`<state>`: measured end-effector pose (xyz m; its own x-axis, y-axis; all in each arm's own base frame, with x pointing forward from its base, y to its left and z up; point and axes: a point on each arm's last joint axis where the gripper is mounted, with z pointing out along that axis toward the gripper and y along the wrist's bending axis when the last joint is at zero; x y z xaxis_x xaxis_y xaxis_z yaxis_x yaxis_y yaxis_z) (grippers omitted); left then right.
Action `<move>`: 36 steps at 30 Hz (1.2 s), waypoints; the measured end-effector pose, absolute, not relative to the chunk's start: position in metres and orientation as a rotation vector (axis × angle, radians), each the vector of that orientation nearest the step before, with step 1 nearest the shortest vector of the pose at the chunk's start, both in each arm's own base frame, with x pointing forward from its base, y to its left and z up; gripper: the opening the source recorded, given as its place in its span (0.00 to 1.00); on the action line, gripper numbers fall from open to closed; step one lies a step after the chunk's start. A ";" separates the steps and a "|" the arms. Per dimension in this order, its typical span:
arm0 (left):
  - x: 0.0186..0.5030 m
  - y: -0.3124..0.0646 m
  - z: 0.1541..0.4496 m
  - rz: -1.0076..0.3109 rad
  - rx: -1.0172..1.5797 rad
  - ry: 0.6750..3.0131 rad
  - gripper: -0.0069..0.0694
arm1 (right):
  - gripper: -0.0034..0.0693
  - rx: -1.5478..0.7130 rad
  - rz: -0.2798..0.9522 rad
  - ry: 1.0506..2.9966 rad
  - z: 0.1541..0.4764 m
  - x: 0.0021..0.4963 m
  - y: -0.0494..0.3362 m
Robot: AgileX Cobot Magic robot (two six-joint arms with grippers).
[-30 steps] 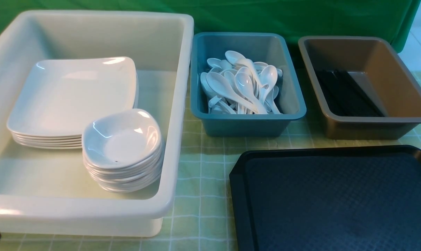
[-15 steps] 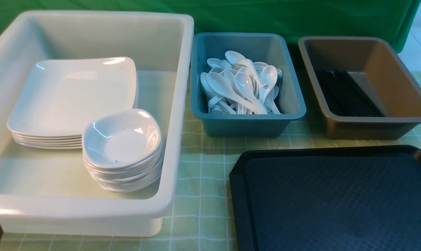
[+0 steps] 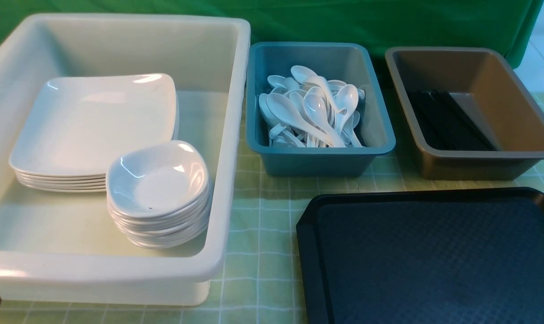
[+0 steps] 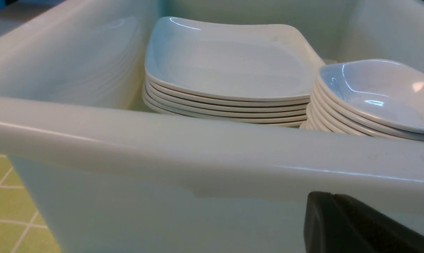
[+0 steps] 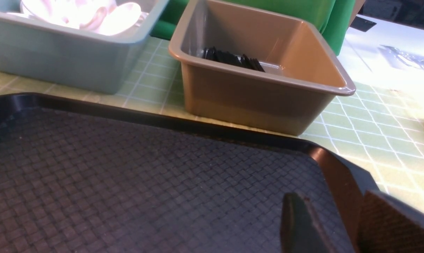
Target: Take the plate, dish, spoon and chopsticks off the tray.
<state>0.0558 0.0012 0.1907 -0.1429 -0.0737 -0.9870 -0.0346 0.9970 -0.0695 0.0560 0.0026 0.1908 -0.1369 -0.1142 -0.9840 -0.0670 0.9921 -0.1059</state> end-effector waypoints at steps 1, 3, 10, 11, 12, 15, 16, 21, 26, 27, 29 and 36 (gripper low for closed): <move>0.056 0.001 0.191 -0.039 -0.075 1.715 0.07 | 0.38 -0.136 -0.041 1.710 0.191 0.056 0.003; 0.056 0.001 0.191 -0.041 -0.073 1.715 0.07 | 0.38 -0.136 -0.041 1.710 0.191 0.056 0.003; 0.056 0.001 0.191 -0.041 -0.073 1.715 0.07 | 0.38 -0.136 -0.041 1.710 0.191 0.056 0.003; 0.056 0.001 0.191 -0.041 -0.073 1.715 0.07 | 0.38 -0.136 -0.041 1.710 0.191 0.056 0.003; 0.056 0.001 0.191 -0.041 -0.073 1.715 0.07 | 0.38 -0.136 -0.041 1.710 0.191 0.056 0.003; 0.056 0.001 0.191 -0.041 -0.073 1.715 0.07 | 0.38 -0.136 -0.041 1.710 0.191 0.056 0.003; 0.056 0.001 0.191 -0.041 -0.073 1.715 0.07 | 0.38 -0.136 -0.041 1.710 0.191 0.056 0.003; 0.056 0.001 0.191 -0.040 -0.072 1.715 0.07 | 0.38 -0.136 -0.041 1.710 0.191 0.056 0.003; 0.056 0.001 0.191 -0.040 -0.072 1.715 0.07 | 0.38 -0.136 -0.041 1.710 0.191 0.056 0.003; 0.056 0.001 0.191 -0.040 -0.072 1.715 0.07 | 0.38 -0.136 -0.041 1.710 0.191 0.056 0.003; 0.056 0.001 0.191 -0.040 -0.072 1.715 0.07 | 0.38 -0.136 -0.041 1.710 0.191 0.056 0.003; 0.056 0.001 0.191 -0.040 -0.072 1.715 0.07 | 0.38 -0.136 -0.041 1.710 0.191 0.056 0.003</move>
